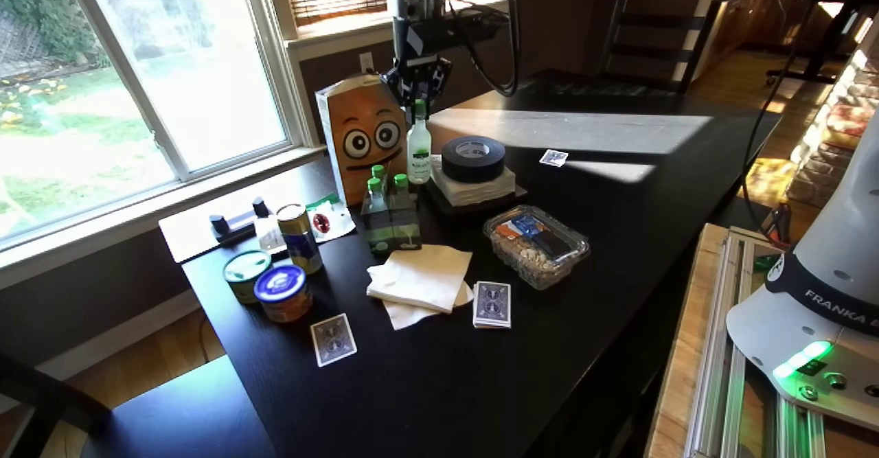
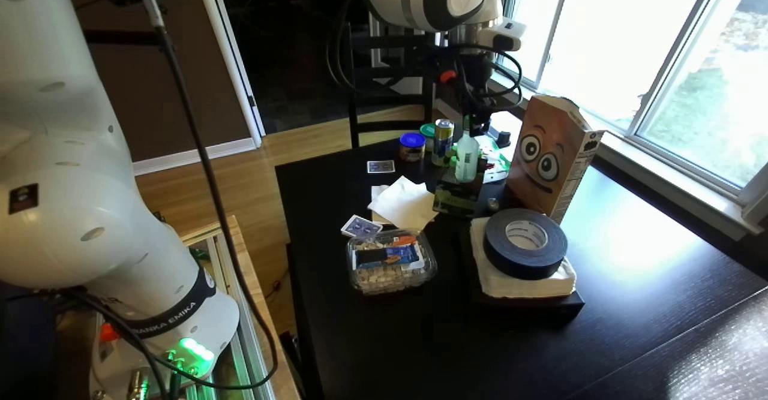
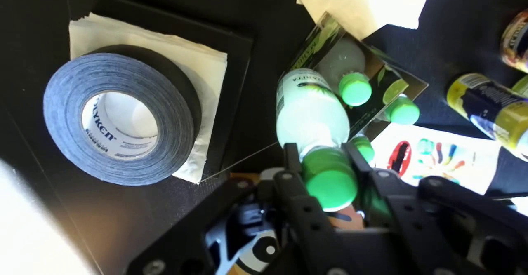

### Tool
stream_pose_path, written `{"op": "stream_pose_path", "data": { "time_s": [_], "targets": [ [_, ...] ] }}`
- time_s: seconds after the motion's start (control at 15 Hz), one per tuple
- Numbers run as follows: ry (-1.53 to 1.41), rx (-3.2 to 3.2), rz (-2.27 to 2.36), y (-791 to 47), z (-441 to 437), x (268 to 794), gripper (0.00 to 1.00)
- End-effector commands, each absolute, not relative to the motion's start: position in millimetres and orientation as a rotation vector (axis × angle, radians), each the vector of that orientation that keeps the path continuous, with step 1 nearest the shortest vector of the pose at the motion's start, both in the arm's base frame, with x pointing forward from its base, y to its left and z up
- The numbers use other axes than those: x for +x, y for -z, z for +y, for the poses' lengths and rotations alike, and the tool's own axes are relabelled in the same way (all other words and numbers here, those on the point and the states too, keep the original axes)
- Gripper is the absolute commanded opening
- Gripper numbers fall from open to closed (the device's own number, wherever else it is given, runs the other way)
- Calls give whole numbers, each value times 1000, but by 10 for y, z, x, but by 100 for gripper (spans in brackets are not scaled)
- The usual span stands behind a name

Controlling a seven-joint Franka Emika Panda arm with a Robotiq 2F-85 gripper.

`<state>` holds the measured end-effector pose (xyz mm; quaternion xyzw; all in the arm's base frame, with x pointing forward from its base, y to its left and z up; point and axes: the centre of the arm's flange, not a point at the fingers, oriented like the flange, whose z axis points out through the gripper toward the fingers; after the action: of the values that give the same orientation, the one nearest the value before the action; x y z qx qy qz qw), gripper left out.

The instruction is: Put the glass bottle in the box.

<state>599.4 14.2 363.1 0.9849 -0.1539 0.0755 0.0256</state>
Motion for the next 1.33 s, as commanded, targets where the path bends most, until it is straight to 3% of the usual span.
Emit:
{"op": "stream_pose_path", "data": {
  "time_s": [0.0,0.4,1.27],
  "targets": [
    [-210,2989,-504,-3770,30,6213,7],
    [-211,3006,-478,-3777,108,6599,7],
    [-107,3021,-474,-3311,258,6790,7]
  ]
}}
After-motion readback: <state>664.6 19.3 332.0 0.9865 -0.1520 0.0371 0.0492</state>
